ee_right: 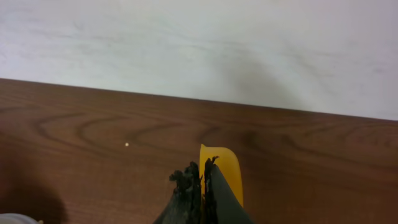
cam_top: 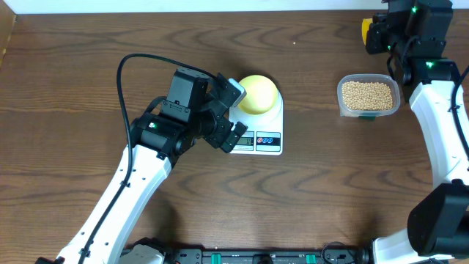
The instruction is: Scoop item into bowl and weigh 50g on scale
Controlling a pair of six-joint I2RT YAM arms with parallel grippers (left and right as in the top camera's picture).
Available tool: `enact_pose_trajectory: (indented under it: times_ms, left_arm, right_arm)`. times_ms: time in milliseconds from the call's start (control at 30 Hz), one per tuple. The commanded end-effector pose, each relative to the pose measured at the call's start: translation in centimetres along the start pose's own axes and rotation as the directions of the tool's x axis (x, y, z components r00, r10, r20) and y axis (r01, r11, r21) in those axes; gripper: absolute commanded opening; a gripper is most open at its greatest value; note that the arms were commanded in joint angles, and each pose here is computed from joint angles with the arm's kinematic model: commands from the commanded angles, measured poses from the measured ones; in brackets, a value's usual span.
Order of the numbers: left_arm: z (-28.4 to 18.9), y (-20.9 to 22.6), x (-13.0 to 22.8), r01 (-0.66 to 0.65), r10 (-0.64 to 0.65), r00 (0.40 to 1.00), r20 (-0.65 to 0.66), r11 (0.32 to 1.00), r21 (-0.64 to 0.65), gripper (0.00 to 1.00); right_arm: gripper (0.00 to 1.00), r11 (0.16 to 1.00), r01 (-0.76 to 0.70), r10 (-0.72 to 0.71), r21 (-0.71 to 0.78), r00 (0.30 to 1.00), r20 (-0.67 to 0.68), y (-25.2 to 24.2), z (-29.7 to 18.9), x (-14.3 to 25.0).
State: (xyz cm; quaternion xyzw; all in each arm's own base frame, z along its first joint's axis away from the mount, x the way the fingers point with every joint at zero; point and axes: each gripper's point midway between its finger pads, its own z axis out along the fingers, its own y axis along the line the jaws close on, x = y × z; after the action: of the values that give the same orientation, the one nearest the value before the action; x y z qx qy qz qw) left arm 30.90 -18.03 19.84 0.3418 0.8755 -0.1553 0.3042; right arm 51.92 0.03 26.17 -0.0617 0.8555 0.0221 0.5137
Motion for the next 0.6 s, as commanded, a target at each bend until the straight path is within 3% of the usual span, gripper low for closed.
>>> enact_pose_trajectory:
  times_ms: [0, 567]
  left_arm:
    - [0.4, -0.1, 0.4, -0.01, 0.01, 1.0, -0.014, 1.0, 0.012, 0.97]
    - [0.4, -0.1, 0.4, -0.01, 0.011, 1.0, -0.013, 1.0, 0.012, 0.98]
  right_arm:
    - [0.01, 1.0, -0.012, 0.012, -0.009, 1.0, 0.021, 0.2, -0.6, -1.0]
    - [0.01, 0.999, -0.032, 0.032, 0.01, 0.999, -0.017, -0.9, -1.5, -1.1]
